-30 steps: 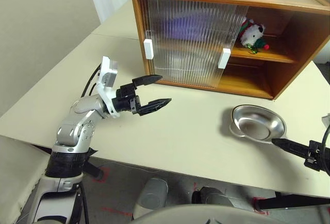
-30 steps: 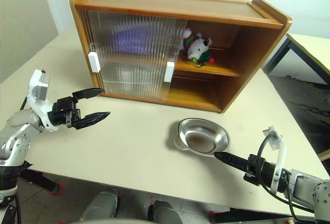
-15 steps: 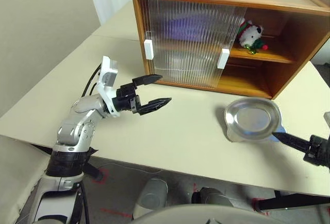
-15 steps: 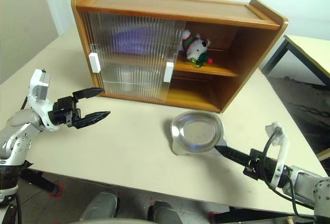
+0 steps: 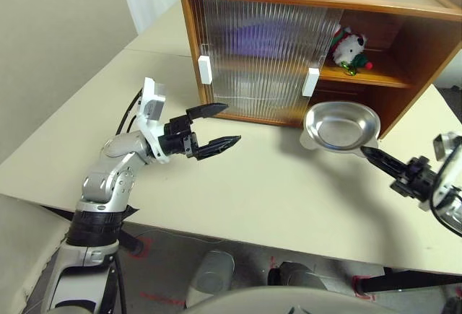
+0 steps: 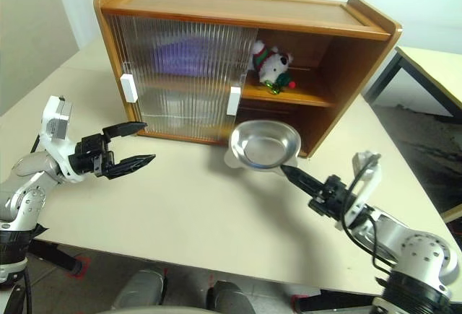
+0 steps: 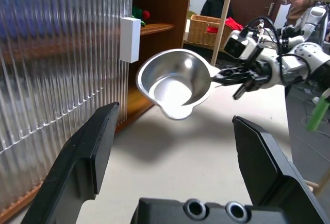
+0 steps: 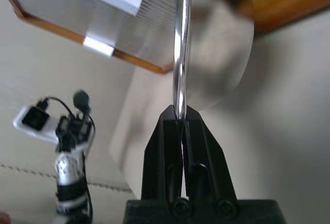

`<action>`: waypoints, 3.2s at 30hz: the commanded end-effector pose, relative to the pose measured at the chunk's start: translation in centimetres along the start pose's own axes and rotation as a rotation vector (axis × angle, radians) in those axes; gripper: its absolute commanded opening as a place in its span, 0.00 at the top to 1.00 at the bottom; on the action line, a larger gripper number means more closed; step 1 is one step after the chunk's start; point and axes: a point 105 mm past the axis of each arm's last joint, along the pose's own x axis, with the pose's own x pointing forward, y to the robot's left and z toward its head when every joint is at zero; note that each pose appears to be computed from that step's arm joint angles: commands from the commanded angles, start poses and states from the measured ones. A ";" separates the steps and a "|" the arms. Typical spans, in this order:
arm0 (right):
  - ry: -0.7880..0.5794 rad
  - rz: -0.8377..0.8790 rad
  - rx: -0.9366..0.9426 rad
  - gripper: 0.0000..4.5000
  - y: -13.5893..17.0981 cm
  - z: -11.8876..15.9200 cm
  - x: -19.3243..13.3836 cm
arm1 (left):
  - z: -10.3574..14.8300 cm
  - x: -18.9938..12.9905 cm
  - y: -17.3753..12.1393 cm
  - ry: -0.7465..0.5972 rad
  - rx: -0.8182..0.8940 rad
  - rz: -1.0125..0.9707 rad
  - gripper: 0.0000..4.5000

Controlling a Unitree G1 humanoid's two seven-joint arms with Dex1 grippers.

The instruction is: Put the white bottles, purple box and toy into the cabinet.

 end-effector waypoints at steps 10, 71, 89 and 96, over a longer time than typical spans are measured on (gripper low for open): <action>-0.131 -0.086 -0.058 1.00 -0.8 2.3 1.7 | -0.2 0.2 -0.1 0.010 0.008 -0.005 0.00; -0.469 -0.324 0.060 1.00 -5.0 6.0 8.7 | -0.2 -0.2 -0.3 0.024 0.020 0.008 0.00; -0.417 -0.294 -0.017 0.01 -4.4 5.7 9.0 | -0.2 -0.2 -0.4 0.030 0.016 0.007 0.00; -0.248 -0.275 -0.183 0.01 -3.1 4.2 7.7 | -0.3 -0.2 -0.4 0.033 0.016 0.002 0.00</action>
